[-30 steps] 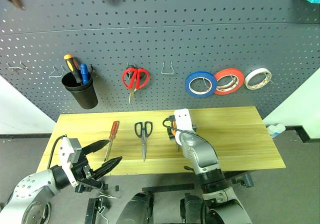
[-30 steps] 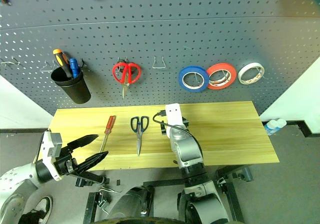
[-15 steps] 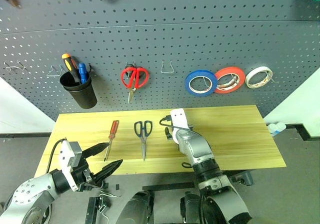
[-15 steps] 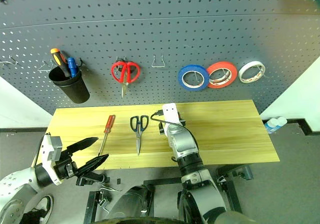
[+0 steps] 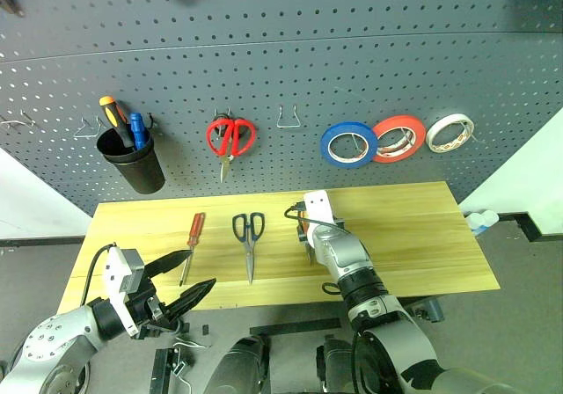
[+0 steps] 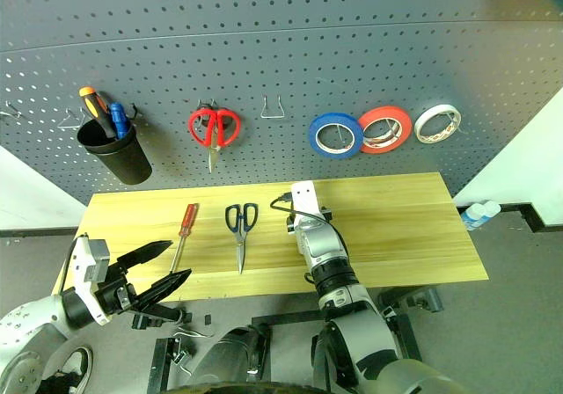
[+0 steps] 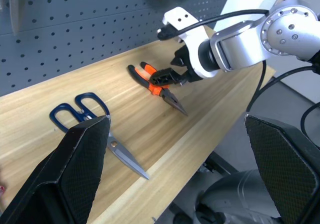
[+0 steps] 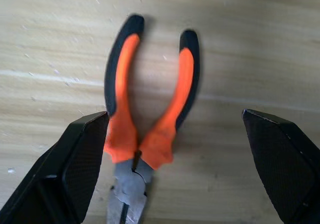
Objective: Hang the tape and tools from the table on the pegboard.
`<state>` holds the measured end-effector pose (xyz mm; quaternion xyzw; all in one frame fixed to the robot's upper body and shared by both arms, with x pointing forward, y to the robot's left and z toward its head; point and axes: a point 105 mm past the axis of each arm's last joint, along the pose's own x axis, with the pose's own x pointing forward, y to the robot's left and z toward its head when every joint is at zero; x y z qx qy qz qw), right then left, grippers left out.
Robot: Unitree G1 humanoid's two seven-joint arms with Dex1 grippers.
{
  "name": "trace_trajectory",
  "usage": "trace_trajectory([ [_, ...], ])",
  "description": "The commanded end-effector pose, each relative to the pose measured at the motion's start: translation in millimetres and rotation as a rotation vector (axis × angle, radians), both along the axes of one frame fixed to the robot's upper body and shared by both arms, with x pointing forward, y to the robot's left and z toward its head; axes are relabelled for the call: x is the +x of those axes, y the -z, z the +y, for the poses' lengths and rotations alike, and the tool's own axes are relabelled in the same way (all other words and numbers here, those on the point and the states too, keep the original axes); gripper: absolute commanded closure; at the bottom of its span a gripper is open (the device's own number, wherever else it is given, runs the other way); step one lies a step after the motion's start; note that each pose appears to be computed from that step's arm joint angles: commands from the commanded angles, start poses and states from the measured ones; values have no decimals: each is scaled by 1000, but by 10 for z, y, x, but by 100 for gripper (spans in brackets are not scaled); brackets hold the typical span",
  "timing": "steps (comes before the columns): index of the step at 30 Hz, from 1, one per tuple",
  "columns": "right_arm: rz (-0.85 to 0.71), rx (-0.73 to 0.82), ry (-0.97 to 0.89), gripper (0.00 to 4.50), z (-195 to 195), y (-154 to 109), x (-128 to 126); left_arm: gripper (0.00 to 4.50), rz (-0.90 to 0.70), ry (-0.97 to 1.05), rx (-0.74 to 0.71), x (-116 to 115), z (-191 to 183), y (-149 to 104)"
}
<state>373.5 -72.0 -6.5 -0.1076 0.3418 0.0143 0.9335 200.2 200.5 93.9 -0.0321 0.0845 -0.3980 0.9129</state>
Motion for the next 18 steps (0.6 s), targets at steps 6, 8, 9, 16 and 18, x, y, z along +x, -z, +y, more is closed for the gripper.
trace_trajectory([
  [6, -35, 35, -46, 5, 253, -180, 125, 0, -48, 6, 8, 3, -36, -85],
  [8, -36, 33, -53, 5, 276, -195, 146, 0, -46, 5, 7, -7, -48, -78],
  [9, -37, 33, -54, 5, 280, -199, 153, 0, -46, 5, 6, -10, -52, -77],
  [16, -16, 31, -52, 5, 309, -167, 148, 0, -45, -10, 8, -26, -33, -68],
  [18, -9, 32, -51, 5, 320, -155, 137, 0, -44, -13, 8, -33, -35, -63],
])
